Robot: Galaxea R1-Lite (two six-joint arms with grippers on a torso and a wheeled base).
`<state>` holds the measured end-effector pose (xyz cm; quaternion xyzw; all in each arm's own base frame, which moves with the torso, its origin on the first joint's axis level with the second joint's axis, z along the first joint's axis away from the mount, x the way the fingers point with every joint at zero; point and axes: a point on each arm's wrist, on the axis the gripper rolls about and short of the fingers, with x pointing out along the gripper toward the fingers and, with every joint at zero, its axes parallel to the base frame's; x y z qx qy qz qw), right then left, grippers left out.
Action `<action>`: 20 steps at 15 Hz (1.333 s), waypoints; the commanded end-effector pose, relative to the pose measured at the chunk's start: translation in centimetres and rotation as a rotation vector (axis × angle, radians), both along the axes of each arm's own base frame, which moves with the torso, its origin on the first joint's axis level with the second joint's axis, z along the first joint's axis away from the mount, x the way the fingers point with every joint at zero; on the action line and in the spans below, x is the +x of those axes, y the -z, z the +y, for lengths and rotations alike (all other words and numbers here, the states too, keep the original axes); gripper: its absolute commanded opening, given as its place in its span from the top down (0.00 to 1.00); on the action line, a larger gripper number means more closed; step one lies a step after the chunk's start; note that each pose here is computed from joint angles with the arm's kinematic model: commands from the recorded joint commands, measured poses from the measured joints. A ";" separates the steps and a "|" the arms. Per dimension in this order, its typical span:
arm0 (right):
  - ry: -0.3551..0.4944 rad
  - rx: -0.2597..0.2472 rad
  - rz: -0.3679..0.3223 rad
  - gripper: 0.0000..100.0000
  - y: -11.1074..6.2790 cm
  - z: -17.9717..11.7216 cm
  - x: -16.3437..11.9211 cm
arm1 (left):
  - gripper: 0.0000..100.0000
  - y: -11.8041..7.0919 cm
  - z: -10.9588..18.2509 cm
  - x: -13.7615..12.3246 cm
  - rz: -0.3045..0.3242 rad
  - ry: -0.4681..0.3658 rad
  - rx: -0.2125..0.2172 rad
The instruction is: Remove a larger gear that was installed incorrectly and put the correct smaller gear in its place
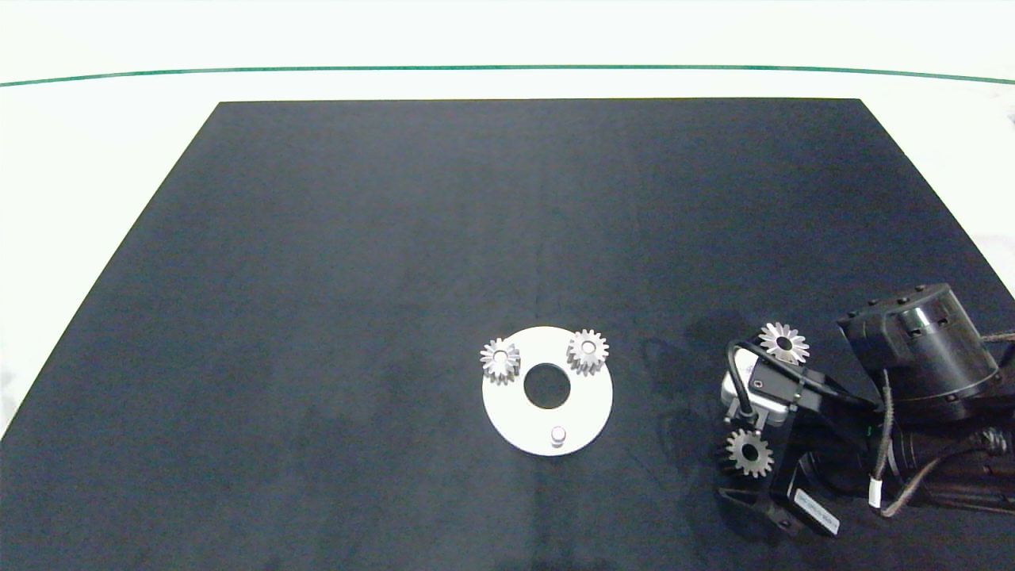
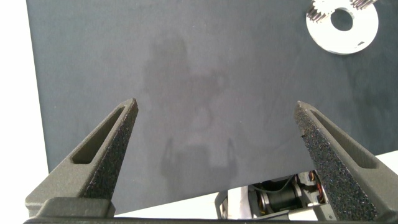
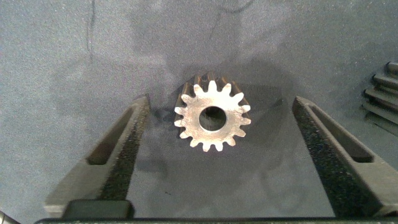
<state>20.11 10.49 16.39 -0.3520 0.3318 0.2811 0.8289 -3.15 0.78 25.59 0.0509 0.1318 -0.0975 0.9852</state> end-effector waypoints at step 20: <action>0.028 0.022 0.012 0.51 0.6 0.4 0.5 | 0.00 0.1 0.0 -0.1 -0.002 -0.001 0.000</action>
